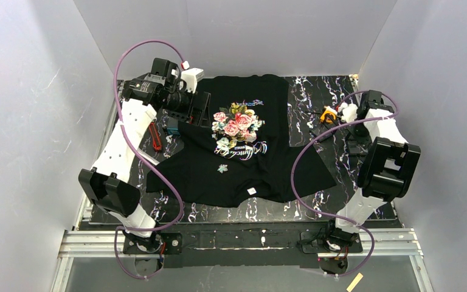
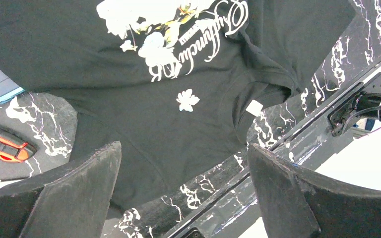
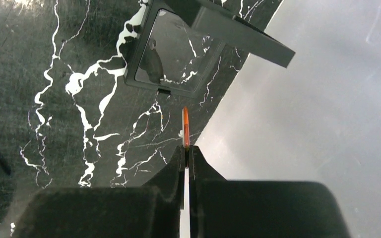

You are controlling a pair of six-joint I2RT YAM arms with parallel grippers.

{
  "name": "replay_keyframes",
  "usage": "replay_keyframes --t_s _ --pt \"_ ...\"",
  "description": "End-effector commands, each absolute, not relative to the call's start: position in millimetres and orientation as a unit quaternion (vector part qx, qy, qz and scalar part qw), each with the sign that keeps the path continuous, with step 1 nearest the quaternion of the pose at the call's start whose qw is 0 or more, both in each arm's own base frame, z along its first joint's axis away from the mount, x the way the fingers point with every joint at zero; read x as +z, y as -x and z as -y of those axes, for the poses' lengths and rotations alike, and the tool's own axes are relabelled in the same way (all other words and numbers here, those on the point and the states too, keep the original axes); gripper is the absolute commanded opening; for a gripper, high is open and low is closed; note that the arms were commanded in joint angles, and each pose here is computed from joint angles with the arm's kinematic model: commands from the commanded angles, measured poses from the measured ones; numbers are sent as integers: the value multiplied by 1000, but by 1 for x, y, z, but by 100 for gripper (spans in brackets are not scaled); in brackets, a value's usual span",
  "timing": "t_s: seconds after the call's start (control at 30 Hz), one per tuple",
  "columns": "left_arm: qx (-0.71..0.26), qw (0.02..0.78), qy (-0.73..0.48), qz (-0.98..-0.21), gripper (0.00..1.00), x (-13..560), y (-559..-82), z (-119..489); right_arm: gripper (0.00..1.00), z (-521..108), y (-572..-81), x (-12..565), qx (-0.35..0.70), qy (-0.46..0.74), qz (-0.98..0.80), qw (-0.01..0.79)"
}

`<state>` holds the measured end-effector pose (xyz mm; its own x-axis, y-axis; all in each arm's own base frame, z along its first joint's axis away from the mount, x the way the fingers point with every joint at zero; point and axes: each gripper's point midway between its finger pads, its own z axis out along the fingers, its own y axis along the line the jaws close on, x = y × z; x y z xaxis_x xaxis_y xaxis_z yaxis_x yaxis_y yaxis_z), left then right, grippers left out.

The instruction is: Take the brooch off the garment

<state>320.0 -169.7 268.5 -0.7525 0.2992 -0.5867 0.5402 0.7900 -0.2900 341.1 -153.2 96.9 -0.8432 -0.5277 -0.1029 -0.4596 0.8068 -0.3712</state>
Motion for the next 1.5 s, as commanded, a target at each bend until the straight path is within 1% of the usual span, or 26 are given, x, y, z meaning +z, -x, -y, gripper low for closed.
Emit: replay_keyframes --t_s 0.0,0.3,0.57,0.87,0.9,0.97,1.1,1.37,1.47 --pt "-246 274 -225 -902 98 284 -319 174 1 156 -356 89 -181 232 -947 127" --pt "-265 278 -219 -897 98 292 -315 178 1 161 -367 74 -198 206 -947 145" --pt "-275 268 -218 -897 98 287 -312 179 1 166 -380 64 -206 184 -948 157" --pt "-282 249 -213 -902 98 277 -310 181 1 163 -382 54 -203 178 -950 159" --pt "-283 248 -212 -902 98 277 -310 181 5 162 -382 54 -201 180 -950 158" --pt "-283 247 -212 -902 98 276 -310 181 15 159 -381 52 -195 184 -951 157" --pt "-287 245 -209 -902 98 276 -312 183 28 150 -380 53 -173 192 -953 158" --pt "-297 241 -211 -900 98 276 -310 185 36 140 -379 55 -147 198 -956 161" --pt "-299 236 -211 -900 98 273 -308 186 37 136 -378 57 -138 198 -956 166"
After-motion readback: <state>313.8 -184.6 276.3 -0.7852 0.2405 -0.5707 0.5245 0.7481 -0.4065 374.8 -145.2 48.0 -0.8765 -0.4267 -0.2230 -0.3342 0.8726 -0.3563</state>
